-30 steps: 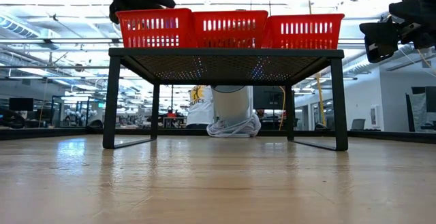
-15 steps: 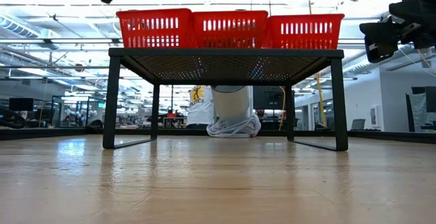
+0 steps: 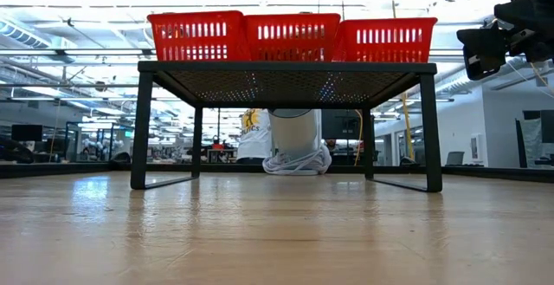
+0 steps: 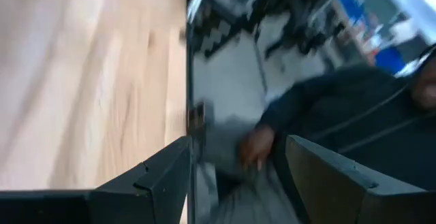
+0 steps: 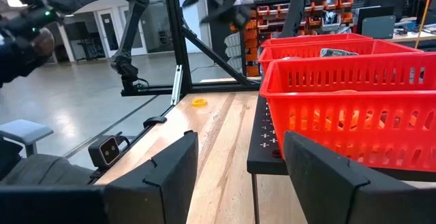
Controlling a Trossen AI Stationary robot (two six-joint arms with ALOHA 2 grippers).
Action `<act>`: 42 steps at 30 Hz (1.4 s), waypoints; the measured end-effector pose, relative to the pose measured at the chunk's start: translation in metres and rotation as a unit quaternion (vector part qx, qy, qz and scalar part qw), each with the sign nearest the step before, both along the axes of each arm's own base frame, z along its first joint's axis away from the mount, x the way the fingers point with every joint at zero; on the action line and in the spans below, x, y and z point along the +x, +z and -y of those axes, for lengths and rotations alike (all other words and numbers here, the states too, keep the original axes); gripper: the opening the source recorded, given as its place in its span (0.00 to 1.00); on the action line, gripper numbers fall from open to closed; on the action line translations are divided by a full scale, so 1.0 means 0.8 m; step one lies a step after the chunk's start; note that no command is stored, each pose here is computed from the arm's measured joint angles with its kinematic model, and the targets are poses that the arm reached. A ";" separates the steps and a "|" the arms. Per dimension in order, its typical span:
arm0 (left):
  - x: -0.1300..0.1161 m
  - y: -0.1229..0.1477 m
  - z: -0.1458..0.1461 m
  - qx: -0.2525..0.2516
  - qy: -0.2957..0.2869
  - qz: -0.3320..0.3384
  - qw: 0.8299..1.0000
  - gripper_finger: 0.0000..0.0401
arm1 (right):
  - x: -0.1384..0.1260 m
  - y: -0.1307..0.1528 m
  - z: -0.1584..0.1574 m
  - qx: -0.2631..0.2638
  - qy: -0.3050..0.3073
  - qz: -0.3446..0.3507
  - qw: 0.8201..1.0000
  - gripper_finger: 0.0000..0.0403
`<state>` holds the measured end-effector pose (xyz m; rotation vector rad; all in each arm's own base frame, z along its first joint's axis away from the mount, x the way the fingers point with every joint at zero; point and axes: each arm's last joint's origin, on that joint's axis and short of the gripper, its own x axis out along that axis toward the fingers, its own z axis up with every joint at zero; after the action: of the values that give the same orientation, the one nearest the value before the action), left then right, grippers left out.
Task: Pick & Place Office Desk Supplies
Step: Put the yellow spring keychain into the left red bin
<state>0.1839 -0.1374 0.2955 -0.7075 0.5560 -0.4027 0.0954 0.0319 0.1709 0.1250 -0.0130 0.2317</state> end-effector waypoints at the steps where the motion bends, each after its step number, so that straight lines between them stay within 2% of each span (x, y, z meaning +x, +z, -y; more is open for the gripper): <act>1: -0.001 -0.007 0.008 0.000 -0.004 -0.020 1.000 0.62 | 0.000 0.000 0.000 0.000 0.000 0.000 1.000 0.51; 4: -0.006 -0.031 0.027 0.002 0.009 -0.103 0.995 0.62 | 0.000 0.000 0.000 0.000 0.000 0.000 1.000 0.51; 5: -0.009 -0.042 0.031 0.003 0.022 -0.145 0.989 0.61 | 0.000 0.000 0.000 0.000 0.000 0.000 1.000 0.51; 7: -0.016 -0.068 0.040 0.006 0.055 -0.244 0.968 0.60 | 0.000 0.000 0.000 0.000 0.000 0.000 1.000 0.51; 9: -0.024 -0.090 0.048 -0.004 0.076 -0.345 0.935 0.58 | 0.000 0.000 0.000 0.000 0.000 0.000 1.000 0.51; 12: -0.041 -0.120 0.059 0.000 0.104 -0.490 0.866 0.55 | 0.000 0.000 0.000 0.000 0.000 0.000 1.000 0.51; 14: -0.052 -0.133 0.069 0.000 0.124 -0.548 0.827 0.53 | 0.000 0.000 0.000 0.000 0.000 0.000 1.000 0.51; 15: -0.056 -0.138 0.073 0.001 0.135 -0.565 0.814 0.52 | 0.000 0.000 0.000 0.000 0.000 0.000 1.000 0.51; 17: -0.062 -0.148 0.082 0.008 0.154 -0.579 0.801 0.50 | 0.000 0.000 0.000 0.000 0.000 0.000 1.000 0.51; 20: -0.065 -0.158 0.090 0.016 0.172 -0.575 0.800 0.49 | 0.000 0.000 0.000 0.000 0.000 0.000 1.000 0.51; 26: -0.062 -0.172 0.098 0.043 0.173 -0.544 0.820 0.50 | 0.000 0.000 0.000 0.000 0.000 0.000 1.000 0.51; 32: -0.059 -0.192 0.103 0.070 0.176 -0.552 0.812 0.50 | 0.000 0.000 0.000 0.000 0.000 0.000 1.000 0.51; 37: -0.056 -0.203 0.109 0.093 0.147 -0.544 0.821 0.50 | 0.000 0.000 0.000 0.000 0.000 0.000 1.000 0.51; 42: -0.058 -0.204 0.108 0.105 0.141 -0.544 0.821 0.50 | 0.000 0.000 0.000 0.000 0.000 0.000 1.000 0.51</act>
<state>0.1374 -0.2240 0.1322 -0.7496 1.5282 0.4075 0.0954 0.0319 0.1709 0.1251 -0.0128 0.2319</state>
